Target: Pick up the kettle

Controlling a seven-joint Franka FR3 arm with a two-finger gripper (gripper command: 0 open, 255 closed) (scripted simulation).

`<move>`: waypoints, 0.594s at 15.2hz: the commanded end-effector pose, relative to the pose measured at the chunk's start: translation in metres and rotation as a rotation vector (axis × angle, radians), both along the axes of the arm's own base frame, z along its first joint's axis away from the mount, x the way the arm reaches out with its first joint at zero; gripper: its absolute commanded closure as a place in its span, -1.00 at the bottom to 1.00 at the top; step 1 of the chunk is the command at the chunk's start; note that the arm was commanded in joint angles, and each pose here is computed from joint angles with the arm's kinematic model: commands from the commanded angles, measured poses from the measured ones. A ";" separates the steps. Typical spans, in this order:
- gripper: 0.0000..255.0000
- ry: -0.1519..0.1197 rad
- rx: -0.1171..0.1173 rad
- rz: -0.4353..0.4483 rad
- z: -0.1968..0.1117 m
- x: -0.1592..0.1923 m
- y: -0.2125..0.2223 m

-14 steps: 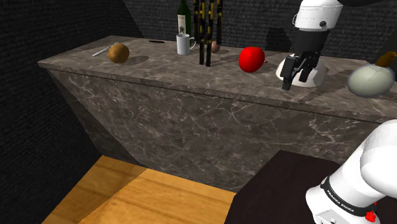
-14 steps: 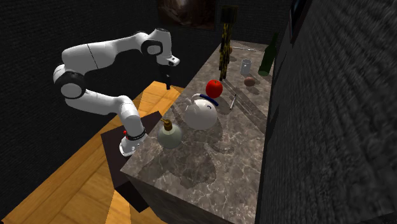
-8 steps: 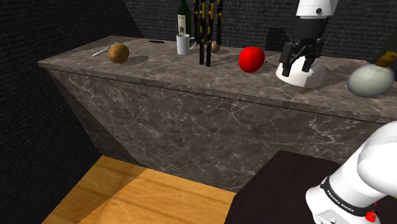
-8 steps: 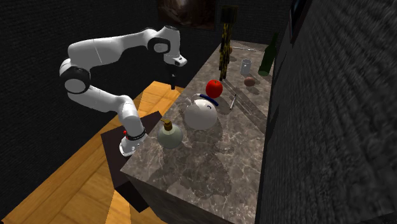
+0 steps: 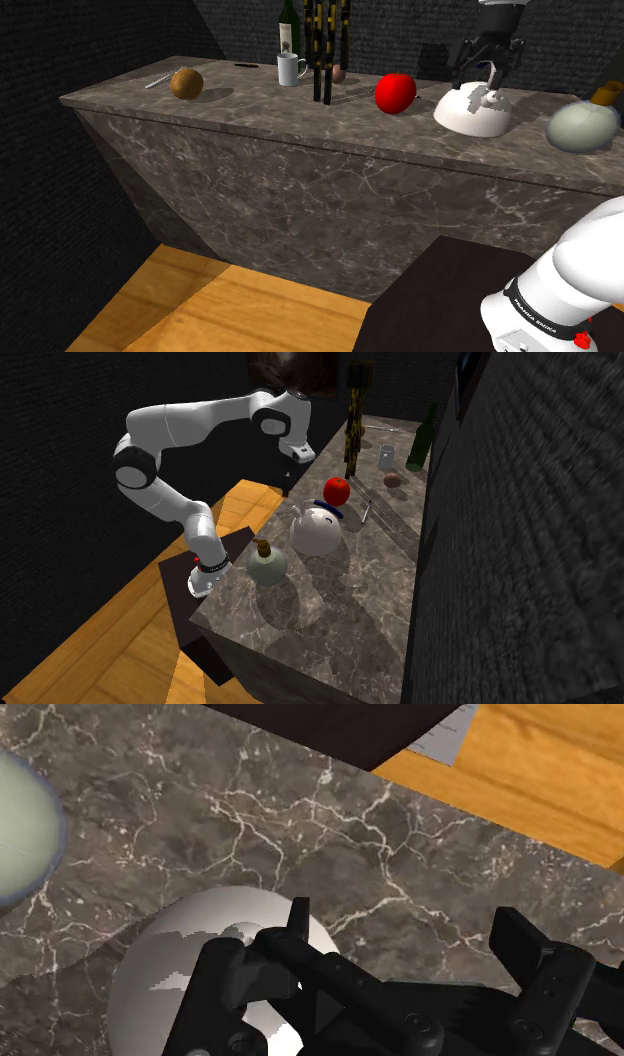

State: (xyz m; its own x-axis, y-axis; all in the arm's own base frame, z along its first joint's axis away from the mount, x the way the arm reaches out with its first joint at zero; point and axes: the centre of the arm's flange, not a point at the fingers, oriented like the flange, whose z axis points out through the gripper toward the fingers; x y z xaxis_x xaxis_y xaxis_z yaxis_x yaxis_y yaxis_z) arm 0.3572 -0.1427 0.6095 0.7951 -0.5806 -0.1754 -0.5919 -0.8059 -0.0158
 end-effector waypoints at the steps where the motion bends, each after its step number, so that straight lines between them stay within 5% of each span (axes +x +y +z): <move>1: -1.00 0.011 0.008 -0.090 0.009 0.005 -0.030; 7: -1.00 0.044 0.034 -0.352 0.028 -0.003 -0.115; 9: -1.00 0.048 0.037 -0.378 0.024 -0.005 -0.124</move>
State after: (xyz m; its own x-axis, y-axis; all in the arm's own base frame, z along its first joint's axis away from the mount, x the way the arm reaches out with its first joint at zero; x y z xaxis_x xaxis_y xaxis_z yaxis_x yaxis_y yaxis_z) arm 0.3541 -0.2605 0.6361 0.5319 -0.8148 -0.2304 -0.8383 -0.5452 -0.0071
